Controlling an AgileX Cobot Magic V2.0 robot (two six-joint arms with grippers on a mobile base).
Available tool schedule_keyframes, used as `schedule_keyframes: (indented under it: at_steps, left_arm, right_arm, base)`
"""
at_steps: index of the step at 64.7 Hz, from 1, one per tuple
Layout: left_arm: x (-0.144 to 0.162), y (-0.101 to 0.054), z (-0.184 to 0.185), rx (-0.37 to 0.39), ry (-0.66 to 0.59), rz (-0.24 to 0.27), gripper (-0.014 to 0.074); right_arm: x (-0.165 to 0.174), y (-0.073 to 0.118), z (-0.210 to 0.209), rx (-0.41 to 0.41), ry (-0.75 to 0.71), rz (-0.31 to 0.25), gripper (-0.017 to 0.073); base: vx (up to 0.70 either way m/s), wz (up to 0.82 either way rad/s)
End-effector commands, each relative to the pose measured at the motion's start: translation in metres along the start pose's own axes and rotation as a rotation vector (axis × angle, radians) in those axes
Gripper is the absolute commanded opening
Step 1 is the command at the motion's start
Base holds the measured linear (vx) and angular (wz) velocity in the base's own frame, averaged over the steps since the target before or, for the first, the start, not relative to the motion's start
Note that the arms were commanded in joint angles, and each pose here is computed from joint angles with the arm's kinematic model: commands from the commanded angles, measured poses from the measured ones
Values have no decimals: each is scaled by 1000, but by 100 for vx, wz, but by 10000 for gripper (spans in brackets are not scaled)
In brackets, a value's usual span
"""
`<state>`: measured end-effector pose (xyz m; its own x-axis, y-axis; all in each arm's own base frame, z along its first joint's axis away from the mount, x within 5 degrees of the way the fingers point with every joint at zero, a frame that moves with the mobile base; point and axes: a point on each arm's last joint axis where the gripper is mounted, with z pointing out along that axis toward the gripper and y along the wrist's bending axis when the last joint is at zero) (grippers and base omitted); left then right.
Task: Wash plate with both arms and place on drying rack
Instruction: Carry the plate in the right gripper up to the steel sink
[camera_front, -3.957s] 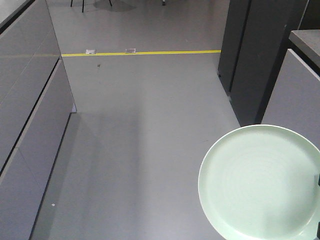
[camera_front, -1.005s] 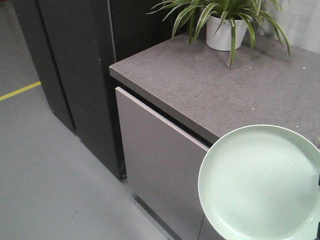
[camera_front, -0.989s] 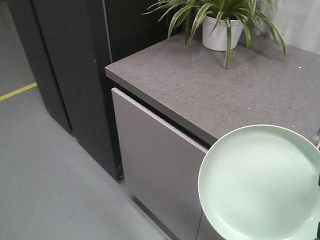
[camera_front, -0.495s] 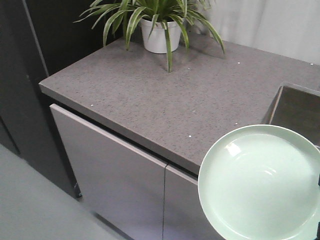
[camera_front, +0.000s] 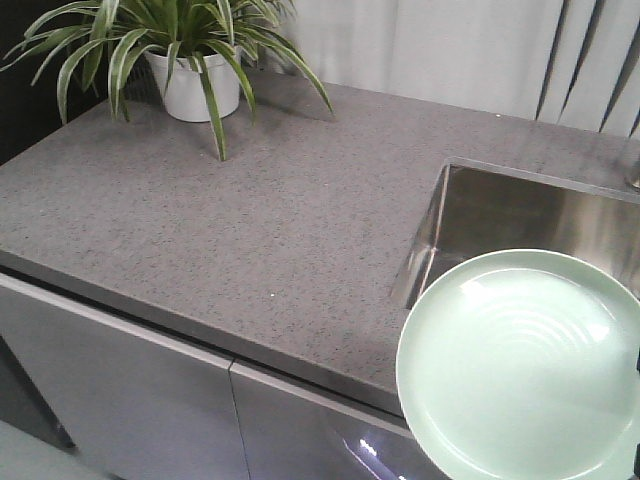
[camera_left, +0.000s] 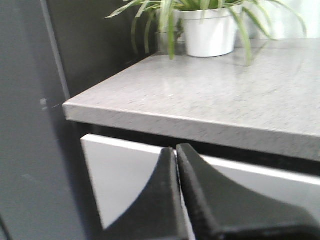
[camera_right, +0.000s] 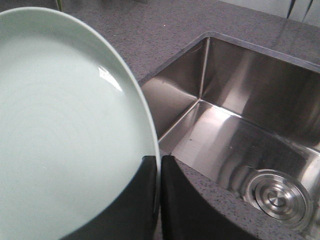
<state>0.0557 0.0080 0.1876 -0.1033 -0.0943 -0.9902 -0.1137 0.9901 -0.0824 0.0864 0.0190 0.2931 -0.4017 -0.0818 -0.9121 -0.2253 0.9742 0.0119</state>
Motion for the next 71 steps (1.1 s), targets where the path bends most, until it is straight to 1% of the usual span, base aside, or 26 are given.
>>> schedule_keyframes:
  at_steps: [1, 71]
  left_arm:
    - [-16, -3, -4, 30, -105, 2, -6]
    - [-16, -3, -4, 30, -105, 2, -6]
  right_arm:
    - [-14, -2, -4, 29, -88, 6, -1]
    - [-14, -2, -4, 29, -88, 6, -1]
  base:
    - [7, -31]
    - [3, -25]
